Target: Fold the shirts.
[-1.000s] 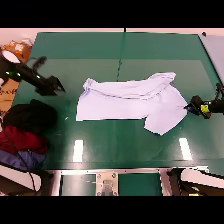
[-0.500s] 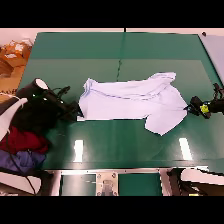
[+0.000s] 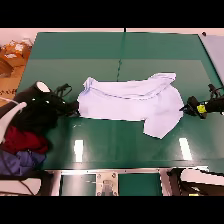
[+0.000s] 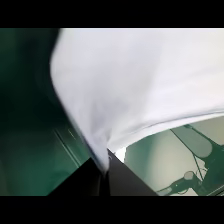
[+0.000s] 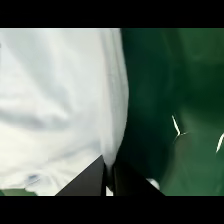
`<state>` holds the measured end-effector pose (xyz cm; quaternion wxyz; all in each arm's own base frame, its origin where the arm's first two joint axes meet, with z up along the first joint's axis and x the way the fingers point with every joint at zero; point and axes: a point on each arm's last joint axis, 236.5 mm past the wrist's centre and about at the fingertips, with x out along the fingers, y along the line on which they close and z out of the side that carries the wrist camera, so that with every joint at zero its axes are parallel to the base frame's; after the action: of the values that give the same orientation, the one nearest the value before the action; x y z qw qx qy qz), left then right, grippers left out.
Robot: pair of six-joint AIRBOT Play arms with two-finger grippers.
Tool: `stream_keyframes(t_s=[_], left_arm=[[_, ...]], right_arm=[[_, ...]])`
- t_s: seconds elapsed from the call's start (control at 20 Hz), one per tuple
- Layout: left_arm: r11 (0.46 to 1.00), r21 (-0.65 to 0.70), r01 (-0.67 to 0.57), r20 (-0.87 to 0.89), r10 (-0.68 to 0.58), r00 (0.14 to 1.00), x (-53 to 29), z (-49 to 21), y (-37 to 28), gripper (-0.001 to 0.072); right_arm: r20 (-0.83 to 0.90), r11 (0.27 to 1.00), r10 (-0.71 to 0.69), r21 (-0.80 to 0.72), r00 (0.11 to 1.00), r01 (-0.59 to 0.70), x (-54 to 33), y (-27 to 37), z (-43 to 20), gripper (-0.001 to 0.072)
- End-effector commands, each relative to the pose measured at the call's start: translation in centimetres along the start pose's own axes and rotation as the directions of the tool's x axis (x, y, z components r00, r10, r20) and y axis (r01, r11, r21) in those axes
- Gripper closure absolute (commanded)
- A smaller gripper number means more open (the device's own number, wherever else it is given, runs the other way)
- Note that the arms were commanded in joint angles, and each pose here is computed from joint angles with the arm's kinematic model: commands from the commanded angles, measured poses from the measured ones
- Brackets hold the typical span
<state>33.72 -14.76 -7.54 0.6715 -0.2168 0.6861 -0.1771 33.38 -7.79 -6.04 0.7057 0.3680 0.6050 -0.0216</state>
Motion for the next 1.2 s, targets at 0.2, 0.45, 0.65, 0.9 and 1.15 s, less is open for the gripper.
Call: stream_keyframes(t_s=[0.2,0.45,0.65,0.9,1.15], left_arm=[[0.972,0.232,-0.044,0.408,-0.056,0.911,-16.8,-0.9,-9.3,0.0686],[0.865,0.445,-0.233,0.778,-0.245,0.579,-37.1,-5.1,-20.0,0.0685],[0.783,0.511,-0.354,0.854,-0.417,0.311,-48.9,-11.7,-26.5,0.0684],[0.73,0.515,-0.45,0.837,-0.542,0.079,-56.9,-19.0,-30.1,0.0684],[0.774,0.47,-0.425,0.881,-0.436,0.183,-53.6,-13.6,-27.6,0.0684]], right_arm=[[0.158,0.942,0.21,-0.296,0.965,-0.157,-9.4,14.8,-0.5,0.0695],[0.564,0.83,0.445,-0.551,0.696,-0.085,-30.3,26.1,-4.9,0.0694],[0.72,0.745,0.602,-0.662,0.344,0.08,-44.2,30.9,-13.1,0.0692],[0.748,0.727,0.663,-0.636,-0.022,0.259,-55.5,32.4,-20.8,0.0692],[0.778,0.748,0.611,-0.628,0.147,0.213,-51.2,31.7,-15.9,0.0692]])
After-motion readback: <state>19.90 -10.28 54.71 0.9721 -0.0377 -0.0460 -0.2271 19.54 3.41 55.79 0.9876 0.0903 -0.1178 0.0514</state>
